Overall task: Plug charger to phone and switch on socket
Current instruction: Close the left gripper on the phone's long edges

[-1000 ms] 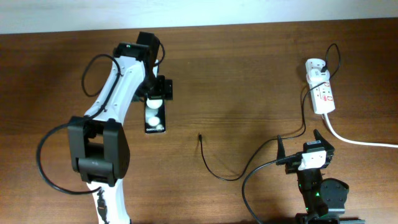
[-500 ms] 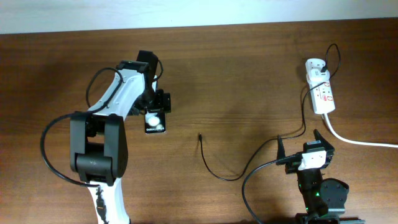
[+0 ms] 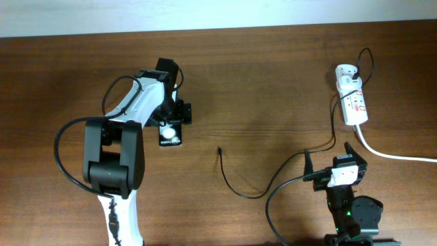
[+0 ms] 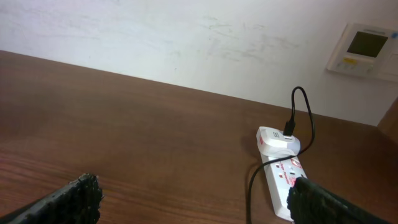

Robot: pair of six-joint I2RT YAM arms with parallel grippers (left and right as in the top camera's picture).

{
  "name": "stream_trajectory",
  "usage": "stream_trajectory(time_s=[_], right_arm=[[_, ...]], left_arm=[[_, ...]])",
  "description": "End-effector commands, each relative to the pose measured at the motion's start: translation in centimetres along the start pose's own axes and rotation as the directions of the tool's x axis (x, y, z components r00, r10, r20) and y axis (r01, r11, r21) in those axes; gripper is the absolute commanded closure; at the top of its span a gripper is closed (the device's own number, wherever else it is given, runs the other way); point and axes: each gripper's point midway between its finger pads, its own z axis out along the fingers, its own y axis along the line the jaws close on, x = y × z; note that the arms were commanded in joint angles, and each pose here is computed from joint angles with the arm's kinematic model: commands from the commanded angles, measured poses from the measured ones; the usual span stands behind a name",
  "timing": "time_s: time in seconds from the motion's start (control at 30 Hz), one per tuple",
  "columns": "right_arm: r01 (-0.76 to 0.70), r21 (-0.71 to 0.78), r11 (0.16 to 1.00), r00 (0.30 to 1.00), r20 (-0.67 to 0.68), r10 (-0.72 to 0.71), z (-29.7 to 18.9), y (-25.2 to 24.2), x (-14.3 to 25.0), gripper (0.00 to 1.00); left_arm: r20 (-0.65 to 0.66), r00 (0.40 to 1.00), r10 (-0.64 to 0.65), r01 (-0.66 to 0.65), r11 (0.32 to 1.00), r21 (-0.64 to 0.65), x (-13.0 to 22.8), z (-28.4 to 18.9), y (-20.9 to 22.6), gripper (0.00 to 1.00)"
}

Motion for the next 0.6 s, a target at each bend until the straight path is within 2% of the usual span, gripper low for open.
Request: stream_trajectory(time_s=[0.0, 0.57], right_arm=[[-0.001, -0.004, 1.0, 1.0, -0.006, 0.001, 0.02, 0.16, 0.27, 0.01], [-0.001, -0.004, 1.0, 1.0, -0.006, 0.001, 0.02, 0.16, 0.27, 0.01]], left_arm=[[0.003, 1.0, -0.008, 0.008, 1.0, -0.011, -0.13, 0.65, 0.07, 0.01], [0.013, 0.998, -0.06, 0.06, 0.998, -0.008, -0.48, 0.66, 0.57, 0.01]])
